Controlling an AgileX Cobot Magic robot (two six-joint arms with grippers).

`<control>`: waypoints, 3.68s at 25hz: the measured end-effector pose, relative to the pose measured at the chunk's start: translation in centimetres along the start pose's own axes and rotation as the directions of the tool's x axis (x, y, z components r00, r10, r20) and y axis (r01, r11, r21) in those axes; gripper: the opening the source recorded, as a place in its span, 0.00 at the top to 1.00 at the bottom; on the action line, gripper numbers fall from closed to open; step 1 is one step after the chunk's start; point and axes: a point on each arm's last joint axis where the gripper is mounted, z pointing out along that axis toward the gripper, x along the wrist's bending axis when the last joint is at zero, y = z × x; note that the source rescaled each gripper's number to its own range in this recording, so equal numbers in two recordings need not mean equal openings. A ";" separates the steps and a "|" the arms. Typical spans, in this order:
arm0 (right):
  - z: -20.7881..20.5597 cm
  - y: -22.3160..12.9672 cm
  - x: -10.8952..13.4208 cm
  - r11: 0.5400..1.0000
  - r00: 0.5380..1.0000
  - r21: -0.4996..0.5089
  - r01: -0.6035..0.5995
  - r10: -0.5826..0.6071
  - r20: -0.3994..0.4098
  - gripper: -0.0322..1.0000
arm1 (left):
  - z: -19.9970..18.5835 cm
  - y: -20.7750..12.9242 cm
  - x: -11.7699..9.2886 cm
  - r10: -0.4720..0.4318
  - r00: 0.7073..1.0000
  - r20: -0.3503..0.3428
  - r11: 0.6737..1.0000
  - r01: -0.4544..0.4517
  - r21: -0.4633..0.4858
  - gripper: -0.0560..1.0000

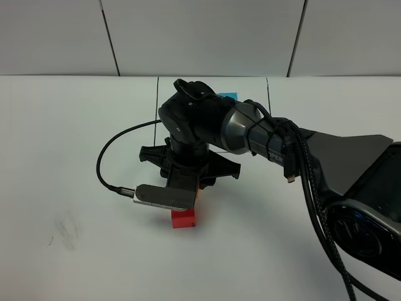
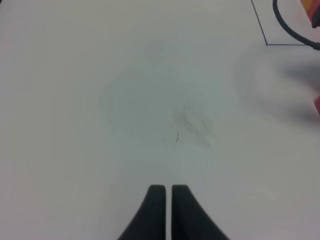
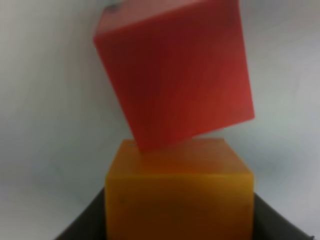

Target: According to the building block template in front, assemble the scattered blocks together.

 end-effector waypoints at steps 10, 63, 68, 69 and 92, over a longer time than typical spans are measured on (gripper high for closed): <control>1.0 0.4 0.0 0.999 1.000 -0.036 -0.015 0.015 -0.006 0.49 | 0.0 0.0 0.0 0.000 1.000 0.000 1.000 0.000 0.000 0.94; 2.5 1.3 -0.1 0.991 0.998 -0.121 -0.056 0.054 -0.019 0.49 | 0.0 0.0 0.0 0.000 1.000 0.000 1.000 0.000 0.000 0.94; 2.5 1.2 -0.3 0.988 0.993 -0.105 -0.114 0.115 0.005 0.49 | 0.0 0.0 0.0 0.000 1.000 0.000 1.000 0.000 0.000 0.94; 2.5 1.1 -0.4 0.987 0.992 -0.103 -0.126 0.128 0.008 0.49 | 0.0 0.0 0.0 0.000 1.000 0.000 1.000 0.000 0.000 0.94; 2.1 0.7 -0.8 0.947 0.948 -0.082 -0.311 0.316 0.046 0.02 | 0.0 0.0 0.0 0.000 1.000 0.000 1.000 0.000 0.000 0.94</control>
